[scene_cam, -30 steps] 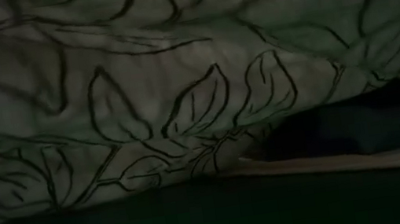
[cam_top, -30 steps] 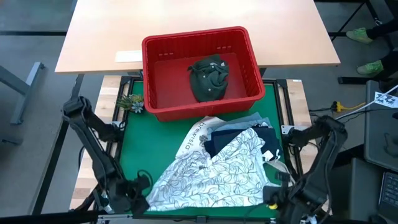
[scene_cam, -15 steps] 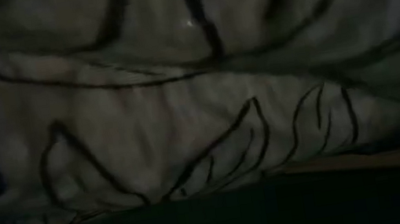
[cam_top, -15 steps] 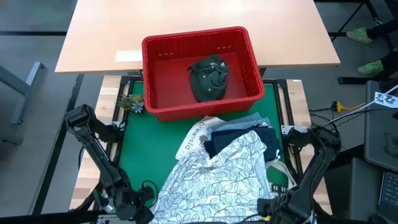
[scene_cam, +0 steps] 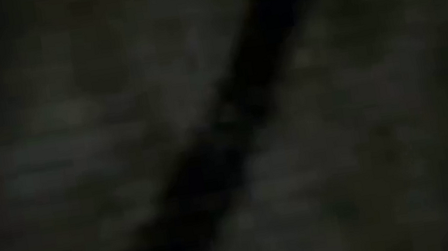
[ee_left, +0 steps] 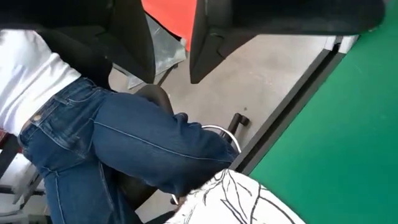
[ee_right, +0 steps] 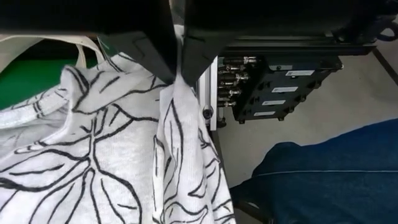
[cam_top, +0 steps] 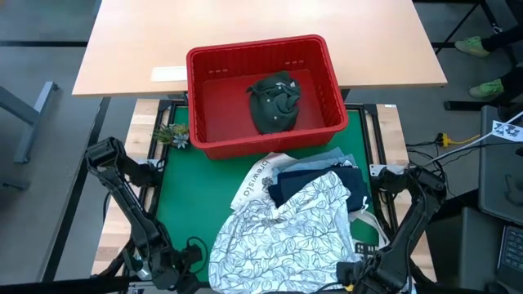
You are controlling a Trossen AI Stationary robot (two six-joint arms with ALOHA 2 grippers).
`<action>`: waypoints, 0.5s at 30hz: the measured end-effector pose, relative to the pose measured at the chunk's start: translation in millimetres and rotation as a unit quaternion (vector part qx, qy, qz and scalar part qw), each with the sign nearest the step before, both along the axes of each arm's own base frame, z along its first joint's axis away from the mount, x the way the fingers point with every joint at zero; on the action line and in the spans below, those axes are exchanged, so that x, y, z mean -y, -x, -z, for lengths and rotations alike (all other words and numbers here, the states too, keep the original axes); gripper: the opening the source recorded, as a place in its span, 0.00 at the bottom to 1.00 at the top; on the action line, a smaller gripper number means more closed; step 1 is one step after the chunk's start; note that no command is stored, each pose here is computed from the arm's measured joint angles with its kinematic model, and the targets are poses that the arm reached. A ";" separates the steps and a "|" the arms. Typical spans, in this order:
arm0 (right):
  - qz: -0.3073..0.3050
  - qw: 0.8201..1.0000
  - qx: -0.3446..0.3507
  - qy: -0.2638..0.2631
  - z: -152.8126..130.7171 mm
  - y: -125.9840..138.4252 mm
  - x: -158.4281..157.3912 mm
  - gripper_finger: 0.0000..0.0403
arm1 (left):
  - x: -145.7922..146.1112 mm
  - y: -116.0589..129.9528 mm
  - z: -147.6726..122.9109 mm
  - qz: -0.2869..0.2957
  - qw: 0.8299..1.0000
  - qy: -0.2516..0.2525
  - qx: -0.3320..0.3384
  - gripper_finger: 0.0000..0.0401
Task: Fold laundry
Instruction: Fold the patterned white shirt
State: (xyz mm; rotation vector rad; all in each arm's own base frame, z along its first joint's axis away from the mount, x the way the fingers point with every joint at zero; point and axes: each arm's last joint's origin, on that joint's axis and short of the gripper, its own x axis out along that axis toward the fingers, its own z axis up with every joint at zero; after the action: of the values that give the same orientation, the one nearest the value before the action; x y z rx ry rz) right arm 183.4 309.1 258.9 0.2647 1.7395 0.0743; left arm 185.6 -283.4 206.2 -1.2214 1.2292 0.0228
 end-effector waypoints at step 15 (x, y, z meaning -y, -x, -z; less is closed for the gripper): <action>-0.085 0.996 0.000 0.007 -1.9 3.4 5.9 0.40 | -34.4 -31.2 4.5 -0.032 0.959 -0.231 0.160 0.33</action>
State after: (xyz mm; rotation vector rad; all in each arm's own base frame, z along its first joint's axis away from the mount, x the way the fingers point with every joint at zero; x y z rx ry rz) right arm 180.0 303.2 260.8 0.1063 1.7582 0.1852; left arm 216.8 -249.0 201.7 -0.8147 0.8386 0.1462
